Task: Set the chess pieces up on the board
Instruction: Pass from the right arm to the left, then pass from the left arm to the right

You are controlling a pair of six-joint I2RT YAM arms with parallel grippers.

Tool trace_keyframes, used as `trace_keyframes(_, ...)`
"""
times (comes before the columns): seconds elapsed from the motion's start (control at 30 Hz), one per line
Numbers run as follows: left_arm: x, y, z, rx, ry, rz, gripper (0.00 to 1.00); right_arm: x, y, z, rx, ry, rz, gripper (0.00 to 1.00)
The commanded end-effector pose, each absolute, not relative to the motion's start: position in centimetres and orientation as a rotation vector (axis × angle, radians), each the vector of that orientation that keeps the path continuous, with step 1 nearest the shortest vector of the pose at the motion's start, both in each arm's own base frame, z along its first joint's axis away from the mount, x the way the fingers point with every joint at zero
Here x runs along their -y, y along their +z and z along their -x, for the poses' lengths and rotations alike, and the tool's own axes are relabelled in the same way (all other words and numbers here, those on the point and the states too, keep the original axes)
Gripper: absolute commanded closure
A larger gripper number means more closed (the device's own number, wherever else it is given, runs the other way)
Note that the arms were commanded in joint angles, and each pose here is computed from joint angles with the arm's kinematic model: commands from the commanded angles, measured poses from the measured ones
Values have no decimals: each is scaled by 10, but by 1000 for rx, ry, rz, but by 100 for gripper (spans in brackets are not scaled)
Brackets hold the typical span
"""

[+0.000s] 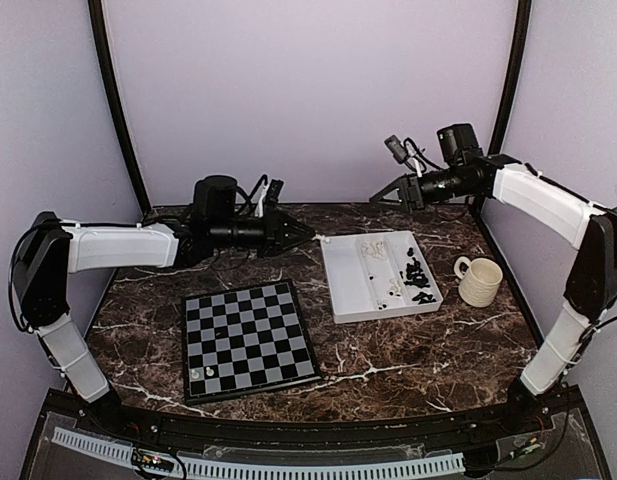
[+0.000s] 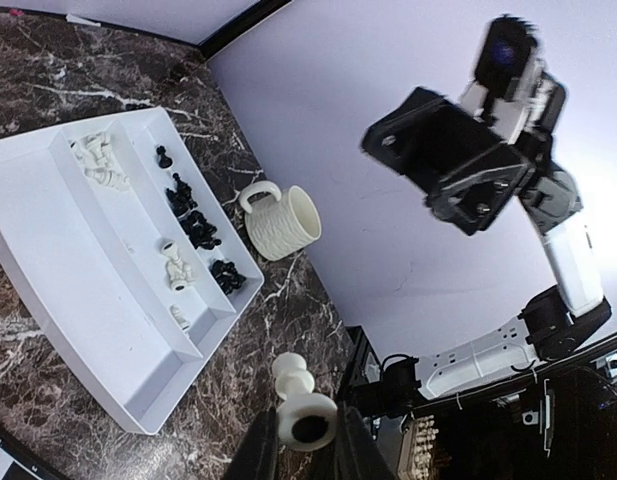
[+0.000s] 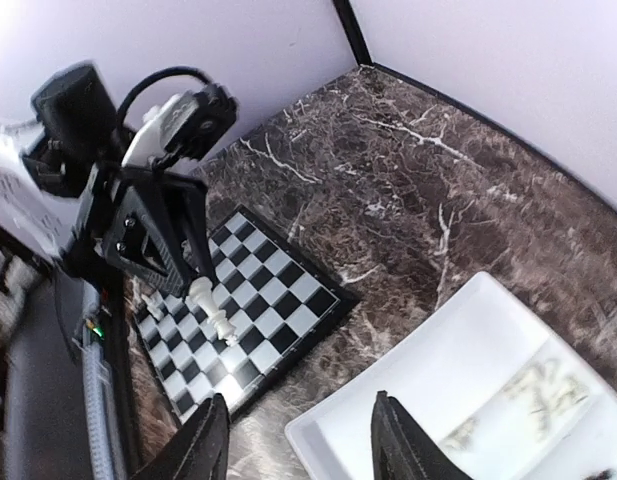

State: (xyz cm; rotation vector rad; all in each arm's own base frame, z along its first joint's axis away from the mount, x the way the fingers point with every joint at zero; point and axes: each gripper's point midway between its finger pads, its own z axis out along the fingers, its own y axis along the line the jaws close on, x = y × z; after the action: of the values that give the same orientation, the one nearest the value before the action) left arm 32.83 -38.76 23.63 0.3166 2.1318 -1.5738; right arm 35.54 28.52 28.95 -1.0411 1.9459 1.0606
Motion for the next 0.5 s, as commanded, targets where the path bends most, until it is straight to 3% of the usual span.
trace_keyframes(0.0, 382, 285, -331, -1915, -1624, -322, 92, -298, 293, -350, -1953, 1596, 794, 49)
trace_keyframes(0.23, 385, 298, -340, -1824, -1659, -289, 93, -311, 292, -348, -1909, 1944, 616, 40)
trace_keyframes(0.47, 388, 295, -341, -1828, -1693, -271, 93, -331, 296, -340, -1887, 1998, 649, 38)
